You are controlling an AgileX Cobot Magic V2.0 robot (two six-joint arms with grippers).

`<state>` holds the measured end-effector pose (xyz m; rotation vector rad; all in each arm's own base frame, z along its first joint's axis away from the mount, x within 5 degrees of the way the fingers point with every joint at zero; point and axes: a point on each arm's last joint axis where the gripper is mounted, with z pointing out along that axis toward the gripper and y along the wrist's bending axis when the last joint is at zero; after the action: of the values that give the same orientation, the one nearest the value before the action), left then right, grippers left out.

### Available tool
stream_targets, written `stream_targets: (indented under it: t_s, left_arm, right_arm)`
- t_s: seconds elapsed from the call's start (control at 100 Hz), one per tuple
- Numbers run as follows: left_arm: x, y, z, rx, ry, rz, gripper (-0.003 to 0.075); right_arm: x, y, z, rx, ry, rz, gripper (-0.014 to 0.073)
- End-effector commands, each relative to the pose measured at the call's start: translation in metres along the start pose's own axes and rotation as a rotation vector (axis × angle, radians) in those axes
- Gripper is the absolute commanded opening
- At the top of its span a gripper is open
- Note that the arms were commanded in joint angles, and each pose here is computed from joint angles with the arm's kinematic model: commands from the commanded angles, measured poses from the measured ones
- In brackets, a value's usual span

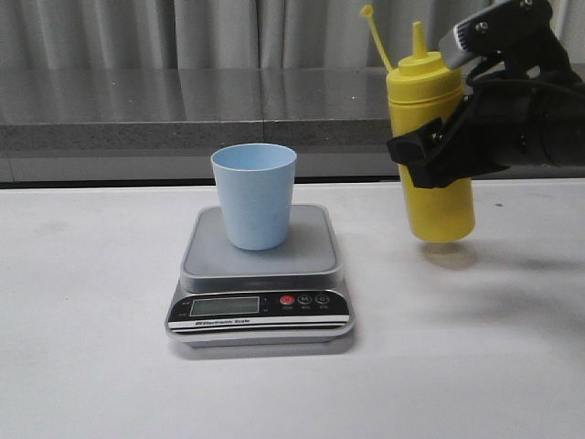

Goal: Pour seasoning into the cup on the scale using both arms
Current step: 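Lift the bottle and tilt its nozzle toward the cup with the right gripper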

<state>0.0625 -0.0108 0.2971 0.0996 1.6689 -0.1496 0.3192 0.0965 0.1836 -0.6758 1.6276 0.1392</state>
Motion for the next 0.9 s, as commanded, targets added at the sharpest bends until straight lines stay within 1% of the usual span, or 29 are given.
stream_targets:
  t_s: [0.0,0.14,0.28,0.49,0.74,0.89]
  left_arm:
    - [-0.014,0.000,-0.002,-0.003,-0.092,-0.006,-0.0018]
    - [-0.014,0.000,-0.002,-0.003,-0.092,-0.006,-0.0018]
    - [-0.014,0.000,-0.002,-0.003,-0.092,-0.006,-0.0018]
    - [-0.014,0.000,-0.002,-0.003,-0.092,-0.006,-0.0018]
    - [-0.014,0.000,-0.002,-0.003,-0.092,-0.006,-0.0018]
    - [-0.014,0.000,-0.002,-0.003,-0.092,-0.006,-0.0018]
  right_arm:
    - [-0.039,-0.010,-0.001,0.006,-0.084,-0.109,0.0271]
    - [-0.056,-0.011,0.009,-0.033,0.006,-0.223,0.0271]
    - [-0.074,-0.006,0.020,-0.068,0.076,-0.331,0.0271]
    - [-0.095,0.003,0.029,-0.116,0.091,-0.521,0.0271]
    - [-0.104,0.005,0.033,-0.138,0.122,-0.710,0.0271]
    - [-0.109,0.008,0.034,-0.153,0.146,-0.849,0.0271]
